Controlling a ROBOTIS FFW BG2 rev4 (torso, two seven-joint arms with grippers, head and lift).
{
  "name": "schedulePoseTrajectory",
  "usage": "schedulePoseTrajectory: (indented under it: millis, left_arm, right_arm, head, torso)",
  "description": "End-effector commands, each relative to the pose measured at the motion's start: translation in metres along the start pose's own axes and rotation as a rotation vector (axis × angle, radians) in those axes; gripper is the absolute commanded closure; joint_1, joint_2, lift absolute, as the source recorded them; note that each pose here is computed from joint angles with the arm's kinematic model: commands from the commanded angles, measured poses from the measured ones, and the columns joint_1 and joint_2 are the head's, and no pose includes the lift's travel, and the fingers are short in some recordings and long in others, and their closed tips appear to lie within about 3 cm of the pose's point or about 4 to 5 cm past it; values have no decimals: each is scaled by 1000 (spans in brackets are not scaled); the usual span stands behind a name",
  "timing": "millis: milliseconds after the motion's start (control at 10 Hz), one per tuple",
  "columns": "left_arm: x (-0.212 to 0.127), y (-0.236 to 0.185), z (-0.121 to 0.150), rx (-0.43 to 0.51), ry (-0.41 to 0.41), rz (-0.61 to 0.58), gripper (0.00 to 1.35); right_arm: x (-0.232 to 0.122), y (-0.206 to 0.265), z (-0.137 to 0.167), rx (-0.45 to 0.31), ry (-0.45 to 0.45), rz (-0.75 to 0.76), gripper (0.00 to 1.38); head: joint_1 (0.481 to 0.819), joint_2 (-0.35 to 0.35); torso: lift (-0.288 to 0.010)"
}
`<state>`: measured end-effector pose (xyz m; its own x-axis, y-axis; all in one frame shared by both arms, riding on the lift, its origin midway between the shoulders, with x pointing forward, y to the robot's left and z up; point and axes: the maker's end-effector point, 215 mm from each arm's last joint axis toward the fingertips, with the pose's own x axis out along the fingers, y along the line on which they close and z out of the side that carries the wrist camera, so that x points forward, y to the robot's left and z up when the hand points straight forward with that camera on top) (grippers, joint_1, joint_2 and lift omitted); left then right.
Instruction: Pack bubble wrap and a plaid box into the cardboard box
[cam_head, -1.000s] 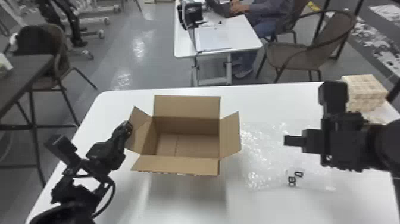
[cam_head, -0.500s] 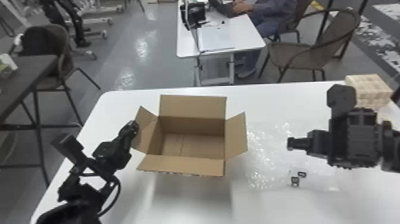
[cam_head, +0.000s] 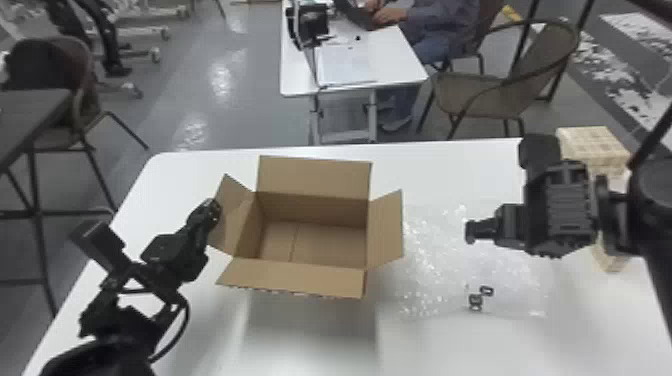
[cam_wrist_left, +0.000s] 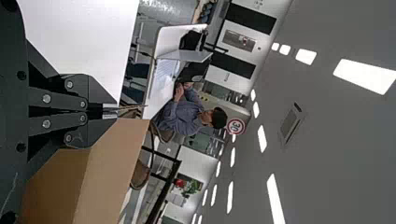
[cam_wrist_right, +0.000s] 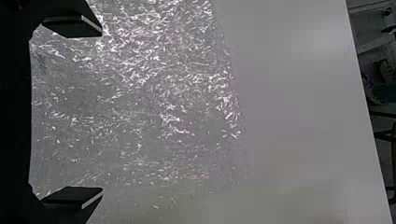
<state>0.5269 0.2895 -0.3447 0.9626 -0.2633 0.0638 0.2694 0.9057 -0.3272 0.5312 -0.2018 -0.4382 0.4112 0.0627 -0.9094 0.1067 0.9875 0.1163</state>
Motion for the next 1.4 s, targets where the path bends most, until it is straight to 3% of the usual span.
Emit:
schedulePoseTrajectory:
  millis: [0, 900, 1000, 1200, 1300]
  left_arm:
    - [0, -2, -1, -7, -1, -2, 1204]
    - [1, -6, 0, -22, -12, -11, 1205]
    - [1, -5, -1, -24, -10, -10, 1204]
    - [1, -6, -2, -28, -10, -10, 1205]
    - [1, -6, -2, -29, -11, -10, 1205]
  right_arm:
    - [21, 1, 1, 3, 8, 6, 99]
    - [62, 25, -6, -27, 3, 77, 174]
    - [64, 25, -6, -30, 1, 76, 300]
    - [62, 26, -5, -32, -4, 81, 800]
    - [60, 28, -4, -36, -14, 86, 917]
  head:
    - [695, 87]
    - [695, 114]
    - [695, 115]
    - [695, 115]
    - [695, 114]
  torso:
    - [-110]
    - [-110]
    - [-110]
    - [-110]
    - [-110]
